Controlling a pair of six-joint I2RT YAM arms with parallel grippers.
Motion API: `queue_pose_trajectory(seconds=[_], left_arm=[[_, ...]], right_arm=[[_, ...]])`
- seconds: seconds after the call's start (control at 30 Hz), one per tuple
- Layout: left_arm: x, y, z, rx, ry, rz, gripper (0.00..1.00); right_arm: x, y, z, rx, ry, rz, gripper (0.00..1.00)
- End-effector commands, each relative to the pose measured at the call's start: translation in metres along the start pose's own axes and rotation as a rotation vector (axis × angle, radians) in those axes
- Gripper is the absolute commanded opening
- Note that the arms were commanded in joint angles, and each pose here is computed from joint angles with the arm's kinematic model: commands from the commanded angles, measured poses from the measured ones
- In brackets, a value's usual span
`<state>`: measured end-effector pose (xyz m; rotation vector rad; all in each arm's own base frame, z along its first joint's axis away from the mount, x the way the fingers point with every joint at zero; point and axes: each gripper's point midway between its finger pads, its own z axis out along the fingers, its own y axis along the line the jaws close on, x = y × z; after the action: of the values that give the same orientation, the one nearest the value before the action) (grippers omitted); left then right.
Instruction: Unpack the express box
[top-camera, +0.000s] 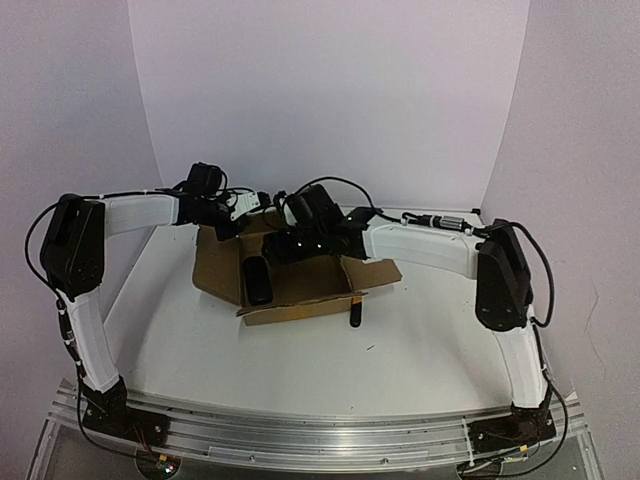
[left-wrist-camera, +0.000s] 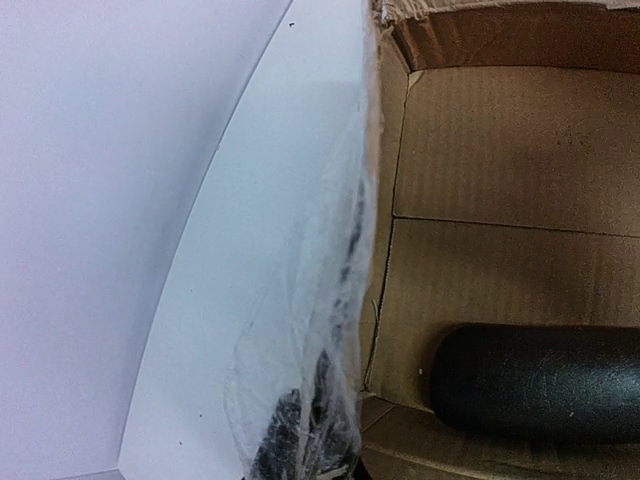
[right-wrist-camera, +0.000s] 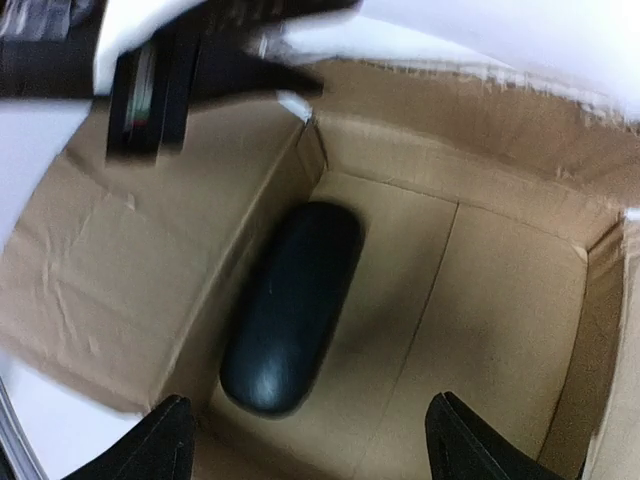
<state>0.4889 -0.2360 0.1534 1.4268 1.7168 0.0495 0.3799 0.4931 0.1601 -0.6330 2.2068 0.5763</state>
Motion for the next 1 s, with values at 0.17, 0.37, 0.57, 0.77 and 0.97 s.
queue_pose_trajectory(seconds=[0.17, 0.37, 0.57, 0.77, 0.97], left_arm=[[-0.043, 0.029, -0.041, -0.028, -0.068, -0.182, 0.00], [-0.047, 0.036, -0.046, -0.031, -0.047, -0.275, 0.00], [-0.049, 0.035, -0.048, -0.013, -0.043, -0.320, 0.00], [-0.060, 0.035, -0.055, 0.025, -0.057, -0.396, 0.00], [-0.057, 0.028, -0.054, 0.044, -0.046, -0.348, 0.00]], right_arm=[[0.034, -0.005, 0.077, 0.094, 0.143, 0.052, 0.88], [0.069, -0.002, 0.084, 0.115, 0.231, -0.018, 0.88], [0.100, -0.009, 0.085, 0.137, 0.316, -0.065, 0.88], [0.122, -0.012, 0.088, 0.183, 0.355, -0.159, 0.90], [0.143, -0.032, 0.092, 0.269, 0.399, -0.213, 0.74]])
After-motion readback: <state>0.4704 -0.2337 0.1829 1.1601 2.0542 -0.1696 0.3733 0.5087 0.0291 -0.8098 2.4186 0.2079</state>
